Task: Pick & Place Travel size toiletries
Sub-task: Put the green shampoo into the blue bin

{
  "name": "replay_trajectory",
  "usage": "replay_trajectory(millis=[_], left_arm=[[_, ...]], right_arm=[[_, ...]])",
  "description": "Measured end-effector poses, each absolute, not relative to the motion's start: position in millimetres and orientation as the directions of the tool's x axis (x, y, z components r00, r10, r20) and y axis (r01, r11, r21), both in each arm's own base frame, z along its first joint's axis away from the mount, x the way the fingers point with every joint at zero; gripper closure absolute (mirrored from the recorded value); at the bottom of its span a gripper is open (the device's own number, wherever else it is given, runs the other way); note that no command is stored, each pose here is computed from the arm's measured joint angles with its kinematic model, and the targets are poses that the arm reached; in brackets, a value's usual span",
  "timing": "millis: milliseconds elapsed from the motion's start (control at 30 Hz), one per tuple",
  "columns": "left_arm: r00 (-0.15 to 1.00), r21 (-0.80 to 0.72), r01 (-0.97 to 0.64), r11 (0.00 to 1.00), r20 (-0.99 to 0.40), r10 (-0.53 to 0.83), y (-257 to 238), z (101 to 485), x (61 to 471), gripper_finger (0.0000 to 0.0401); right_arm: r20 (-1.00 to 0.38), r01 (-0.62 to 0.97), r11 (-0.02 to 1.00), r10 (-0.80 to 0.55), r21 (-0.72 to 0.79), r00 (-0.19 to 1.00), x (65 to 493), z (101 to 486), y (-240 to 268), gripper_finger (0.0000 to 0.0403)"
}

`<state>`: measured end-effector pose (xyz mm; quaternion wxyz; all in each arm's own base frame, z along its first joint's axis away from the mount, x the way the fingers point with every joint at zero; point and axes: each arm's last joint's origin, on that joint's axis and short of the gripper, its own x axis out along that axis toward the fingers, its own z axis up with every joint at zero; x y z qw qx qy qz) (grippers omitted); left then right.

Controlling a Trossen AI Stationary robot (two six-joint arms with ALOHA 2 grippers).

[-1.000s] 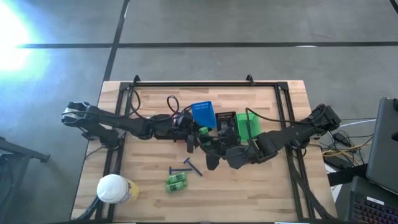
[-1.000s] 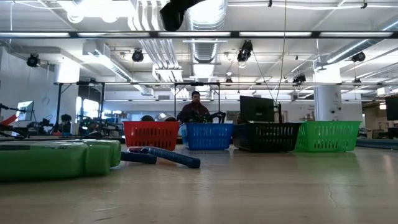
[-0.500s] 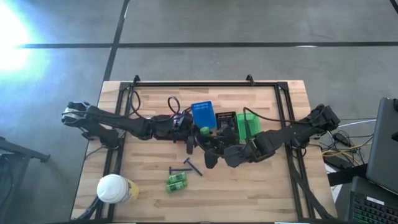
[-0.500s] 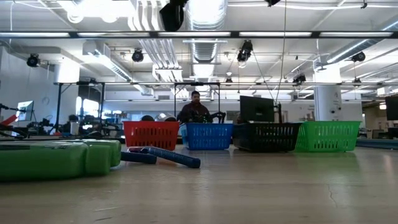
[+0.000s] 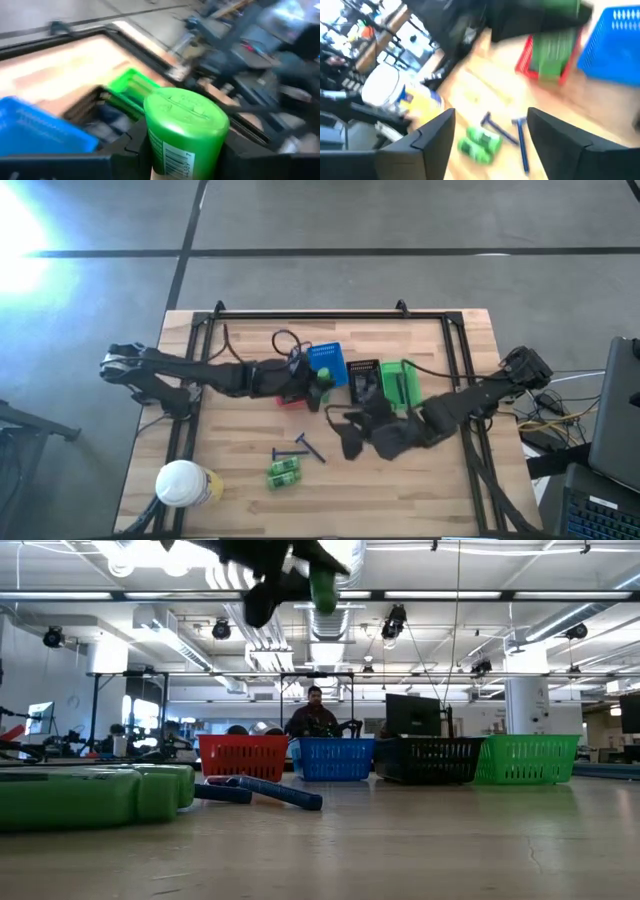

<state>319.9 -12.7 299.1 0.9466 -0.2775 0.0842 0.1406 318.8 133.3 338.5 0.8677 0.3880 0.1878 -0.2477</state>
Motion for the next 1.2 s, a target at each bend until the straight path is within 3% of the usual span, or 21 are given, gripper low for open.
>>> replay_trajectory(millis=[267,567,733,1033,1200], left_arm=[[0.883,-0.64,-0.47,0.607,-0.337,0.328,55,279,324,0.0268],[0.805,-0.699,-0.593,0.4,-0.499,0.321,108,217,348,0.0268],[0.791,-0.687,-0.612,0.392,-0.529,0.308,114,203,366,0.0261],[0.689,-0.561,-0.723,0.403,-0.628,0.362,118,218,371,0.02],[0.714,-0.561,-0.698,0.445,-0.593,0.372,116,233,369,0.0183]], right_arm=[[-0.639,0.751,0.35,-0.395,0.559,0.66,288,330,128,0.0115],[-0.669,0.789,0.32,-0.418,0.525,0.615,283,327,123,0.0095],[-0.675,0.797,0.322,-0.423,0.511,0.604,282,326,122,0.0089],[-0.689,0.816,0.324,-0.437,0.479,0.578,280,325,119,0.0082],[-0.69,0.821,0.349,-0.445,0.452,0.57,281,324,116,0.0077]])
